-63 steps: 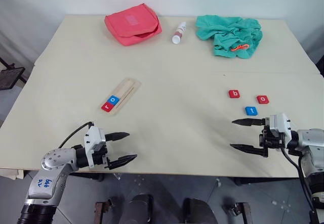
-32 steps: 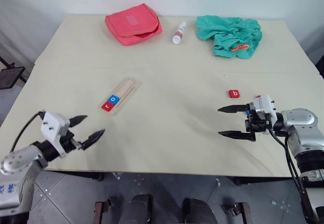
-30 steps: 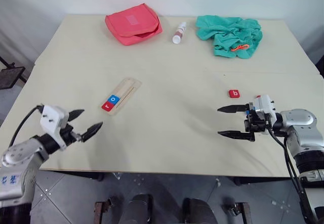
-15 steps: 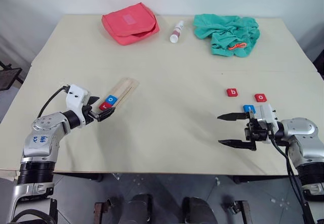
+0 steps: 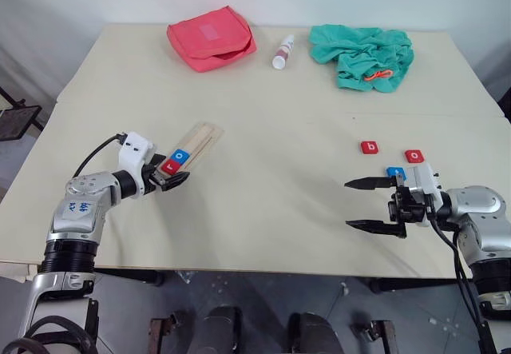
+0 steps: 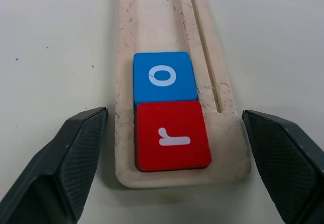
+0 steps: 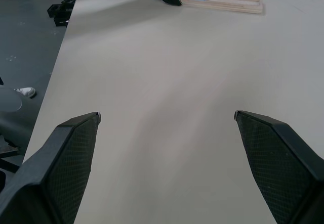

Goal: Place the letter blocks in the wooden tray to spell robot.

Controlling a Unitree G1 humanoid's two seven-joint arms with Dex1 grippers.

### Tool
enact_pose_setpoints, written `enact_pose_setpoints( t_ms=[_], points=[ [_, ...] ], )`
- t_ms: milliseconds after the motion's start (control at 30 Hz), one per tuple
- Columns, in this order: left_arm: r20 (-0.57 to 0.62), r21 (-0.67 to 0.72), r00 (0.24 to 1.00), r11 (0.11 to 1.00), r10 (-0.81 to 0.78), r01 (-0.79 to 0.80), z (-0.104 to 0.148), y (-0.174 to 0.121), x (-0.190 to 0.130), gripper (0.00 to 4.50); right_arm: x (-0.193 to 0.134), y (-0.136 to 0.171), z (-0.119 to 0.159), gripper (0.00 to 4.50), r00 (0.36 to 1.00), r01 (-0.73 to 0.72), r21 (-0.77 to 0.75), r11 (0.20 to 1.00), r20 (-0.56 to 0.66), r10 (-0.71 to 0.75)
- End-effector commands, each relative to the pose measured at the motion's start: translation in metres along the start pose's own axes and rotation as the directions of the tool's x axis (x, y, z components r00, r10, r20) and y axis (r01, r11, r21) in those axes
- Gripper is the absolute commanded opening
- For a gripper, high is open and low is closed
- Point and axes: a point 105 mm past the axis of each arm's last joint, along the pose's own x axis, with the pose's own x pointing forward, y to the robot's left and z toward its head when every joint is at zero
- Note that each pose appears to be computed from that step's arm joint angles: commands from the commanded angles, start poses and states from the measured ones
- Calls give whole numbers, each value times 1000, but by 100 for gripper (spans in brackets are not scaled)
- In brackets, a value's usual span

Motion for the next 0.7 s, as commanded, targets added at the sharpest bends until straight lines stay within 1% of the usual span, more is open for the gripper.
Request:
enact_pose_setpoints(
  t_ms=[33,67,100,133,233,333,433,600,700],
  points=[
    [-70,-56,997,998,-37,33,-20,-9,4,411,-2,-3,10,450,1000,-6,-45,999,13,7],
    [-72,-60,997,998,-35,30,-21,-9,4,393,-2,-3,10,450,1000,-6,-45,999,13,6],
    [-72,-59,997,998,-34,30,-21,-9,4,360,-2,-3,10,450,1000,-5,-46,999,13,6],
    [-68,-57,997,998,-39,35,-21,-10,4,340,-2,-3,10,450,1000,-5,-46,999,12,6],
    [-44,-3,997,998,-61,61,-16,-13,4,339,-3,-4,11,450,1000,-4,-47,999,9,4],
    [28,65,991,990,-130,128,-1,-23,4,339,-5,-4,10,450,1000,-7,-45,999,1,7],
    [43,132,972,966,-232,225,8,-39,2,339,-7,-4,11,450,1000,-5,-48,999,-3,5],
    [29,229,918,896,-397,380,26,-70,5,339,-10,-4,12,450,1000,2,-52,999,-8,-3],
    [1,291,857,820,-515,493,41,-94,16,339,-13,-1,10,450,1000,14,-47,999,-11,-15]
  ],
)
